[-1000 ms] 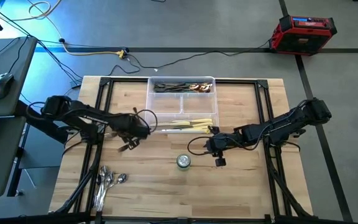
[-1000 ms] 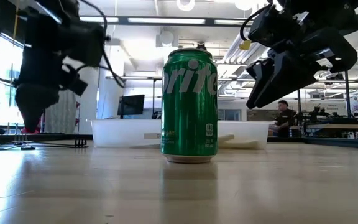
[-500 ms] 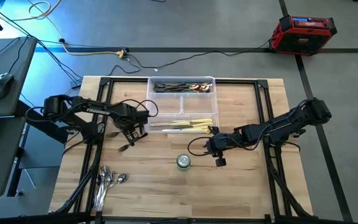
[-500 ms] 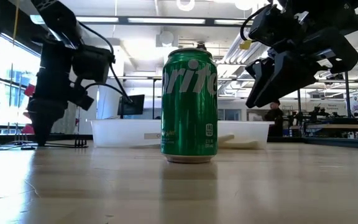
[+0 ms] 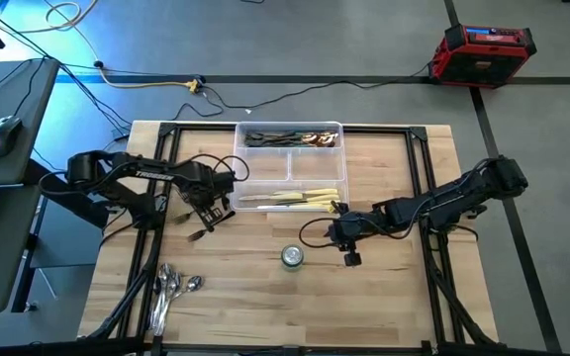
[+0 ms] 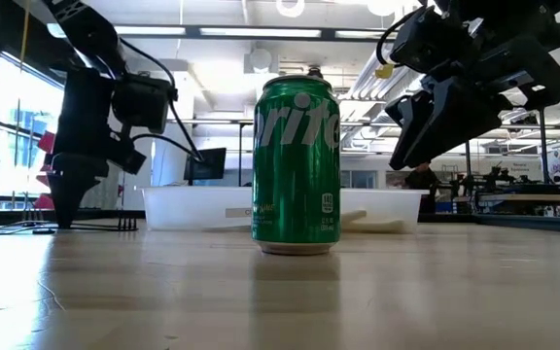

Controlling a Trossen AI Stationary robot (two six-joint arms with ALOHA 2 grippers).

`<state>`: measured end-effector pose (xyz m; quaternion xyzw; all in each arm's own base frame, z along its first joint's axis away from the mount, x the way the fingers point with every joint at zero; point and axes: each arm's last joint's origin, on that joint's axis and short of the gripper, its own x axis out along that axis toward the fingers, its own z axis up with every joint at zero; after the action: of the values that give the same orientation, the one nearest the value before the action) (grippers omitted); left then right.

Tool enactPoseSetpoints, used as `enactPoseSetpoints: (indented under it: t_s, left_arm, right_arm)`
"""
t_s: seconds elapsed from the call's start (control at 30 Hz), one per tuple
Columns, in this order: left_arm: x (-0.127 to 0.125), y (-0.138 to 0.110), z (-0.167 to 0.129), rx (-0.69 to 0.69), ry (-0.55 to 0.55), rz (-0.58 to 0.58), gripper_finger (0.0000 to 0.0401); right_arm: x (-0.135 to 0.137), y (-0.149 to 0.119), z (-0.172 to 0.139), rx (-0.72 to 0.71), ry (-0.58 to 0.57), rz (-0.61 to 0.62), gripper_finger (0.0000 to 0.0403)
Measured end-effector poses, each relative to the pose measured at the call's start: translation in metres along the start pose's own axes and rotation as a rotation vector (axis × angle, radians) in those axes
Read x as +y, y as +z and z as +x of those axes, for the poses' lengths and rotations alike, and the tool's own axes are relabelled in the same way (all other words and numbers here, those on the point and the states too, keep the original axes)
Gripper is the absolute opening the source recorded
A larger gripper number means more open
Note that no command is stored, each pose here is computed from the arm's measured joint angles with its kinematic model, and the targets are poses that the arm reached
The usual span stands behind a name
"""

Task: Sort silverware
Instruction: Put the black fork into the silverware tray

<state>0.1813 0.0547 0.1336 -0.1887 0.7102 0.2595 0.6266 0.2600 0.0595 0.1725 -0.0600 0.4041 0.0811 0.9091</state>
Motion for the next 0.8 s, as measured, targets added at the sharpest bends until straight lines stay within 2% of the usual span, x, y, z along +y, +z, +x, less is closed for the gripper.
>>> enactPoseSetpoints:
  t_s: [0.17, 0.3, 0.53, 0.67, 0.8]
  left_arm:
    - [-0.006, 0.008, -0.027, 0.018, 0.005, 0.019, 0.0002]
    - [-0.008, 0.016, -0.057, -0.005, 0.066, 0.037, 0.0001]
    - [-0.009, 0.038, -0.11, -0.123, 0.146, 0.078, 0.0]
    - [-0.006, 0.059, -0.129, -0.146, 0.237, 0.139, 0.0]
    - [-0.006, 0.099, -0.131, -0.166, 0.296, 0.266, 0.0]
  right_arm:
    - [0.0, 0.0, 0.0, -0.003, 0.0, -0.003, 0.0103]
    - [0.0, 0.001, 0.0, -0.007, 0.0, -0.003, 0.0103]
    - [0.0, 0.001, 0.0, -0.011, -0.001, -0.003, 0.0103]
    - [0.0, 0.001, 0.0, -0.013, -0.001, -0.004, 0.0103]
    - [0.0, 0.001, 0.0, -0.013, -0.001, -0.021, 0.0103]
